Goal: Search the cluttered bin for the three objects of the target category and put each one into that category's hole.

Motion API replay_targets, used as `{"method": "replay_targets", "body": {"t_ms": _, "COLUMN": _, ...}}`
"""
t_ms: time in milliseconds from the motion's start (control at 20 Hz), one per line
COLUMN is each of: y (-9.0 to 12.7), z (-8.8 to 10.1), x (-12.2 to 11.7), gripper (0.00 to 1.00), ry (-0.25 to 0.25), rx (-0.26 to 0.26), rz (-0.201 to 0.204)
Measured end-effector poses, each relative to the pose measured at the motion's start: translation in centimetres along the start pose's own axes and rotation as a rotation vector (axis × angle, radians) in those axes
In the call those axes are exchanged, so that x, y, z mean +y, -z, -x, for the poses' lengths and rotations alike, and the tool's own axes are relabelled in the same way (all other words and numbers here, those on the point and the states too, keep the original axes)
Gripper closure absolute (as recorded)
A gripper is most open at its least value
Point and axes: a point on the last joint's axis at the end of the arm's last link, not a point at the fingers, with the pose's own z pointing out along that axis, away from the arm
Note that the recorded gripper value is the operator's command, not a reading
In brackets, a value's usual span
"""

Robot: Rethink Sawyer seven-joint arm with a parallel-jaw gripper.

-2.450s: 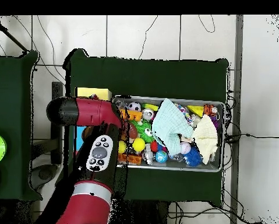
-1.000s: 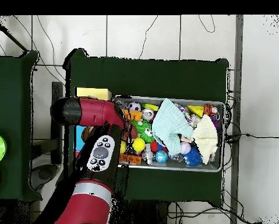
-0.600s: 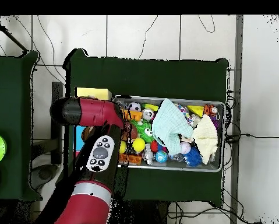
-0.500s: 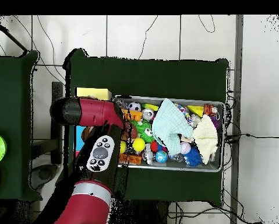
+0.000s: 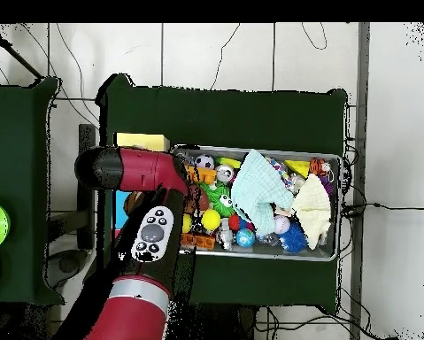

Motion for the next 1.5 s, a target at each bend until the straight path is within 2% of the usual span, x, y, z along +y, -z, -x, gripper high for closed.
{"method": "replay_targets", "body": {"t_ms": 900, "y": 1.3, "z": 0.3, "x": 0.4, "gripper": 1.00, "ry": -0.004, "rx": 0.010, "rz": 0.019}}
{"method": "replay_targets", "body": {"t_ms": 1500, "y": 2.4, "z": -0.4, "x": 0.5, "gripper": 1.00, "ry": -0.005, "rx": 0.087, "rz": 0.038}}
